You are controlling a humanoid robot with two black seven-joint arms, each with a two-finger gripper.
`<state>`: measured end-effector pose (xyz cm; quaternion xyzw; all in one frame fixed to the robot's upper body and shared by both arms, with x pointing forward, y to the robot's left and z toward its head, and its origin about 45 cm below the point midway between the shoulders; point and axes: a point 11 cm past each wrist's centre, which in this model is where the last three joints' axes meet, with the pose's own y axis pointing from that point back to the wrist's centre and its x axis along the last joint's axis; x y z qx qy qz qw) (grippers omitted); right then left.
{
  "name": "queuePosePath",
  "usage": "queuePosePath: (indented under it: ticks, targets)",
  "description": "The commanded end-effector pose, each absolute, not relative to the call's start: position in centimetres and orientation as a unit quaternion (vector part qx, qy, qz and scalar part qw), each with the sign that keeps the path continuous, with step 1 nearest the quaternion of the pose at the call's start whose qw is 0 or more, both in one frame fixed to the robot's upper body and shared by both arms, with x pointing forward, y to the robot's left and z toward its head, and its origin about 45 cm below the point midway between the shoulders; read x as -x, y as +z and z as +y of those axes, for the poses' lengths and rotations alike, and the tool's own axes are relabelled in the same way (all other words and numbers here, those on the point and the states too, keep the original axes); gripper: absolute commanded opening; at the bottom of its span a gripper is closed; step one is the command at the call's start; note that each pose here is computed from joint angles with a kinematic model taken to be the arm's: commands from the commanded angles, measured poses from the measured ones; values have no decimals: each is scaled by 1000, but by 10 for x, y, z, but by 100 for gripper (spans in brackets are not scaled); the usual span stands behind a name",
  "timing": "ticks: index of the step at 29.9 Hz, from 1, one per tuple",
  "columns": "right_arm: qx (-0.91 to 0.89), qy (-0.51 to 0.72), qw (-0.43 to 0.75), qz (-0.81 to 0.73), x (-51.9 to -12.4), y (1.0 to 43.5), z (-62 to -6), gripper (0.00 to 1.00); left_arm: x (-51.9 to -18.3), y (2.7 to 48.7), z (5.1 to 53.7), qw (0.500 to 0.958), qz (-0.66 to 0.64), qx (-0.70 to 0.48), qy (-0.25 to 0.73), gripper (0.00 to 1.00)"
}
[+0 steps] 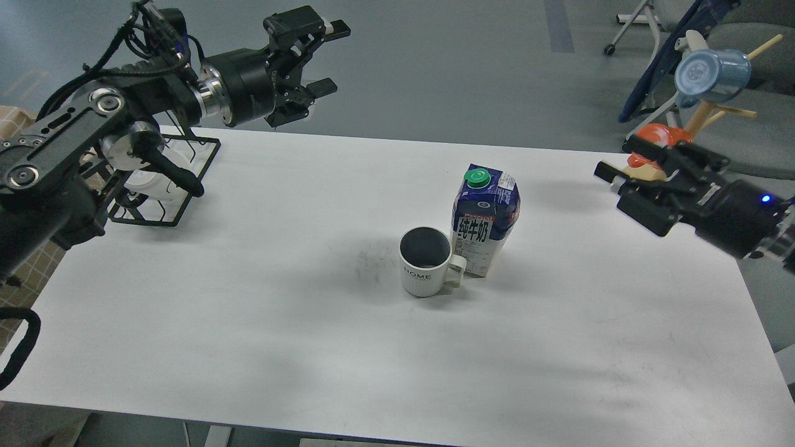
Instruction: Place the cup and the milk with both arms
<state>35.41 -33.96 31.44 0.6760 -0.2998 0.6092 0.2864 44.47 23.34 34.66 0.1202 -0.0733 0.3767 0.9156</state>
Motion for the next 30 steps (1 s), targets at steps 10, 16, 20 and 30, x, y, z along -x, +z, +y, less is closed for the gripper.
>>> queuePosePath:
  ticks: [10,16,20,30]
  targets:
    - [-755,417,95,-497,-450,485,-374,99,-459,362,237,893,-71,-82,436,98]
    - [-750,369,44,-546,-512,491,-342,100,-488,369,246,871,-39,-15,489,97]
    - [-758,324,11,-566,-535,480,-311,100,-504,384,262,853,-54,45,517,97]
    - [-833,100,-133,-528,-538,393,-248,99,-513,327,253,857,59,97,503,96]
